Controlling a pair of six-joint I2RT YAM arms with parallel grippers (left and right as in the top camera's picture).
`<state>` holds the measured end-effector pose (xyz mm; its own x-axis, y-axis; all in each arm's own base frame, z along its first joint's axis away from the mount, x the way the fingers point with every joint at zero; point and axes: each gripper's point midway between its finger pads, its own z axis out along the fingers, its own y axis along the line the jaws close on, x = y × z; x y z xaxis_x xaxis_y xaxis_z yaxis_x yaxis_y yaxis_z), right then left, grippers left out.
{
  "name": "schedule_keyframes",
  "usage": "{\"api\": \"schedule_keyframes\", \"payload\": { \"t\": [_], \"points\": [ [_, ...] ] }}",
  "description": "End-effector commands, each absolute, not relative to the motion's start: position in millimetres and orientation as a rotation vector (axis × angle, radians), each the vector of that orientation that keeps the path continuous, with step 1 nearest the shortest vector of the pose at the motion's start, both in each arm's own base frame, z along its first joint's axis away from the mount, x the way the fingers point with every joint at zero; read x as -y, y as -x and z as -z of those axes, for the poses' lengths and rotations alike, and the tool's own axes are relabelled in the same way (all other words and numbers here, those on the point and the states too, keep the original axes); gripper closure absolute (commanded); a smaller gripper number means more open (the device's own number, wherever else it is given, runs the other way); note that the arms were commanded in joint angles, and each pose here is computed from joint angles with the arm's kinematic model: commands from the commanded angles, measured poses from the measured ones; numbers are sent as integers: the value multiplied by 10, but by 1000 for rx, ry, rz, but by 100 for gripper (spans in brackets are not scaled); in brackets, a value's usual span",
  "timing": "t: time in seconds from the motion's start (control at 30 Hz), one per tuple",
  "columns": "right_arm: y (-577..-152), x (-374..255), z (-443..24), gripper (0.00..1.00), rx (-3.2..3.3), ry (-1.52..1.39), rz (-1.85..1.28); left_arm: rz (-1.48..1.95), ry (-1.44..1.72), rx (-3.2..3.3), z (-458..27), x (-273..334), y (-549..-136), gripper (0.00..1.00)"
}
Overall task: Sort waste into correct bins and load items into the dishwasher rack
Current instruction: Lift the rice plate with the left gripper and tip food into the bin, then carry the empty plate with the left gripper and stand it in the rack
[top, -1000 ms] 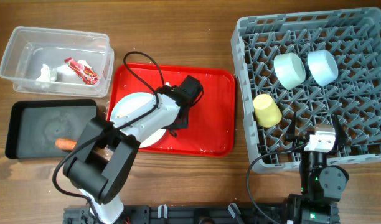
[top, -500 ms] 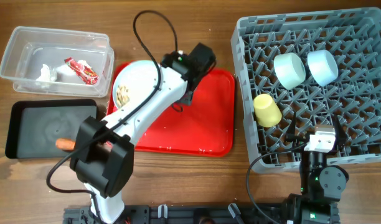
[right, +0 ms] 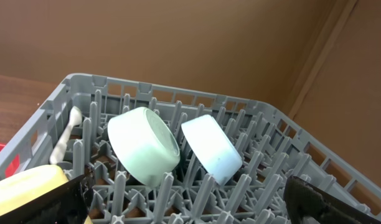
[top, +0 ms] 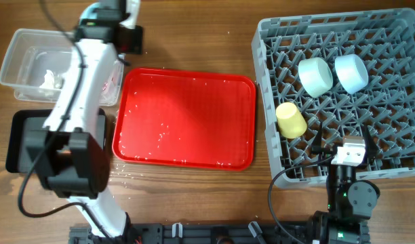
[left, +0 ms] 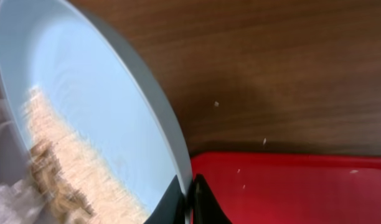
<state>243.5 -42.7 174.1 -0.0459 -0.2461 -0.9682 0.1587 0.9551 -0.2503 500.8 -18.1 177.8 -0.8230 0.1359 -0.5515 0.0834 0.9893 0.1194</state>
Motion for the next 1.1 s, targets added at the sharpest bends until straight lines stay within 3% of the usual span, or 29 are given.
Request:
{"api": "schedule_keyframes", "payload": {
  "t": [0.0, 0.1, 0.23, 0.33, 0.5, 0.63, 0.7, 0.77, 0.87, 1.07],
  "points": [
    [-2434, 404, -1760, 0, -1573, 87, 325, 322, -122, -2407, -2088, 36, -5140, 96],
    [-2434, 404, -1761, 0, -1572, 87, 325, 621, 112, -2377, -2182, -305, -5009, 96],
    [-2434, 404, -1760, 0, -1573, 86, 325, 1124, 125, -2149, -2651, -532, -4715, 96],
    [-2434, 404, -1760, 0, -1573, 87, 325, 1288, 110, -2012, -2907, -704, -4553, 96],
    [-2434, 404, -1760, 0, -1573, 87, 325, 1379, 50, -1869, -3137, -903, -4361, 96],
    [-2434, 404, -1760, 0, -1573, 87, 325, 1235, 217, -2050, -2750, -1061, -4302, 96],
    [-2434, 404, -1761, 1, -1572, 87, 325, 1369, 168, -1946, -2962, -959, -4256, 96],
    [-2434, 404, -1760, 0, -1573, 86, 325, 1317, 306, -2013, -2865, -1074, -4375, 96],
    [-2434, 404, -1761, 0, -1572, 86, 325, 1529, 124, -1949, -3165, -461, -4324, 96],
    [-2434, 404, -1760, 0, -1573, 87, 325, 1629, -439, -2165, -3077, 1945, -4113, 96]
  ]
}}
